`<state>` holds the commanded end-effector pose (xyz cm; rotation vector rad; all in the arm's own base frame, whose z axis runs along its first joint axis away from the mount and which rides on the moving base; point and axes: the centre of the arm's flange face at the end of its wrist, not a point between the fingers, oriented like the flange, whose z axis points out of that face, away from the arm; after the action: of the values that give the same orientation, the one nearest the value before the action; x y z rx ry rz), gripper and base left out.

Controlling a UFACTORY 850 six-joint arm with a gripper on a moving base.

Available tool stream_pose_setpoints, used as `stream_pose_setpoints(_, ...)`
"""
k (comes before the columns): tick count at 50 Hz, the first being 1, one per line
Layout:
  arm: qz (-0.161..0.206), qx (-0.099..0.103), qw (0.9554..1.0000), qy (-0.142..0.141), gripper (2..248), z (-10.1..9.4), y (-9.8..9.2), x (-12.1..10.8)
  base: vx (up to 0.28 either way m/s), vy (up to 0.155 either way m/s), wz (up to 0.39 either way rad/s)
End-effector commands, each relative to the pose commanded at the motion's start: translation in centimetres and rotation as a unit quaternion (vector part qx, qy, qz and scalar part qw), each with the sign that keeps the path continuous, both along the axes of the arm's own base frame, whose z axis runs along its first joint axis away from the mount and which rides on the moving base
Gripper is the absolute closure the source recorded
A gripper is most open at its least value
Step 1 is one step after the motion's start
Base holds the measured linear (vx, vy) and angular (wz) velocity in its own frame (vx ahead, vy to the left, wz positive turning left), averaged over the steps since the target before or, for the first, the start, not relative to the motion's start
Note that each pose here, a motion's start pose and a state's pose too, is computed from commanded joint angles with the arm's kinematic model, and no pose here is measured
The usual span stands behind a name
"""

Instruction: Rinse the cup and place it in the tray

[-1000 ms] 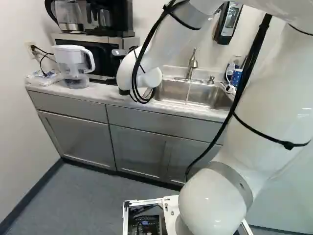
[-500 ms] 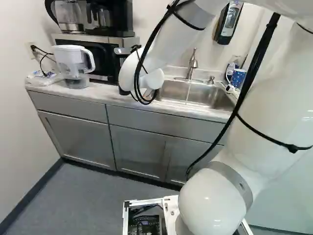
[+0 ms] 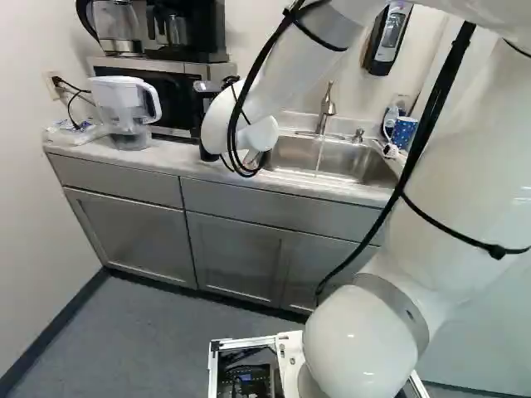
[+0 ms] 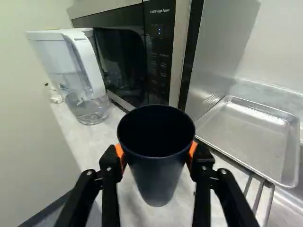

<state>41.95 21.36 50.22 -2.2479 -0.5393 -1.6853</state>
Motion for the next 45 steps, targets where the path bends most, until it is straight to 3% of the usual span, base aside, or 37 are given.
stream_pose_setpoints(4,0.000,0.000,1.0000,0.000,109,0.0,0.0,0.0,0.000,0.000,0.000)
stream_pose_setpoints(5,0.000,0.000,1.0000,0.000,125,0.0,0.0,0.0,0.000,0.000,0.000)
stream_pose_setpoints(21,-0.003,0.001,1.0000,-0.002,125,0.2,-0.2,0.3,0.000,0.000,0.000)
stream_pose_setpoints(45,-0.039,0.012,0.9989,-0.025,125,2.7,-2.8,2.8,0.000,0.000,0.000)
